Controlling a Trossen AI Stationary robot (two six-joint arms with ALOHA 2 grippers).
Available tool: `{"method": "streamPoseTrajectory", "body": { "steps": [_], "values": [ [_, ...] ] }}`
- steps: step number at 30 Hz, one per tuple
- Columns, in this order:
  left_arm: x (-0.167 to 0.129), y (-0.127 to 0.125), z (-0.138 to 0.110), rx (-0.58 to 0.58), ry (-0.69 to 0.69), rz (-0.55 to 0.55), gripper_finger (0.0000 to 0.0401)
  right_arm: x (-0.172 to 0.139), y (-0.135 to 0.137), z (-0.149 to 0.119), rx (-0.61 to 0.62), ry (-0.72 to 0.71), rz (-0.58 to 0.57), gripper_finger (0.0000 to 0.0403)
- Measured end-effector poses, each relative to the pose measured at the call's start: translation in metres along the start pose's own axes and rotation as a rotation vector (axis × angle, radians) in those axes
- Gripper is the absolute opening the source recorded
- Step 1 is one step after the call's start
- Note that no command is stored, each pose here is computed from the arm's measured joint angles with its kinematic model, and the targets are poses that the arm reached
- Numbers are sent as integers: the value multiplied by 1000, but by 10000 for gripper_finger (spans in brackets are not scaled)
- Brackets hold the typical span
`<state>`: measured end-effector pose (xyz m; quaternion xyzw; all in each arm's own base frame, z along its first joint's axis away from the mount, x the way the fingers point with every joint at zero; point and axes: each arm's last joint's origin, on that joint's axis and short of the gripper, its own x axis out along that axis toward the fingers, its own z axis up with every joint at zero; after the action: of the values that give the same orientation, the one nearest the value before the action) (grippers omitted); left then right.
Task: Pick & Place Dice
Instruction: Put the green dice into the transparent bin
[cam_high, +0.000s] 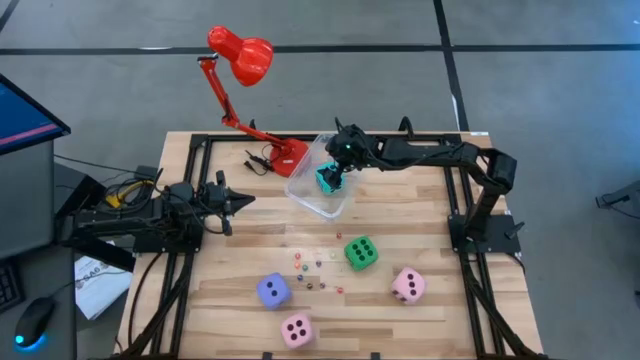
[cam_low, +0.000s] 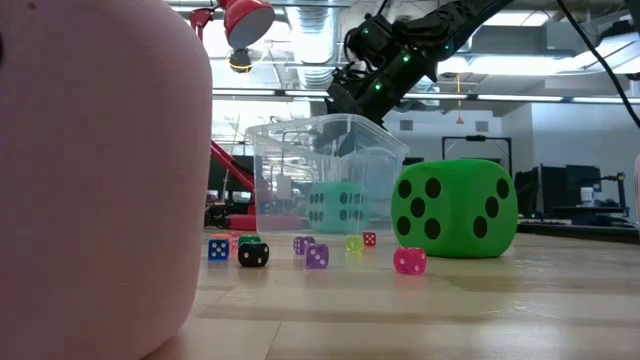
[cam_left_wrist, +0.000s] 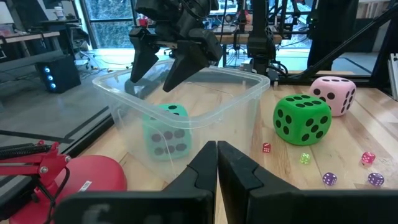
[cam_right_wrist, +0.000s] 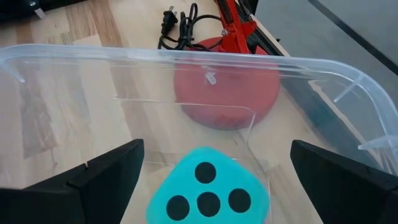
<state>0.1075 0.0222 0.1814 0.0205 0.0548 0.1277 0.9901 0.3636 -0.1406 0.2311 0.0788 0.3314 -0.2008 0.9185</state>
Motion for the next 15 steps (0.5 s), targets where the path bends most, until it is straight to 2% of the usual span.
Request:
{"method": "streamPoseTrajectory", "body": {
  "steps": [8, 15],
  "values": [
    [0, 0, 0, 0, 0, 0, 1, -3, 0, -1, -42, 16, 7, 400],
    [0, 0, 0, 0, 0, 0, 1, -41, -1, 16, -60, -59, 23, 400]
  ]
}}
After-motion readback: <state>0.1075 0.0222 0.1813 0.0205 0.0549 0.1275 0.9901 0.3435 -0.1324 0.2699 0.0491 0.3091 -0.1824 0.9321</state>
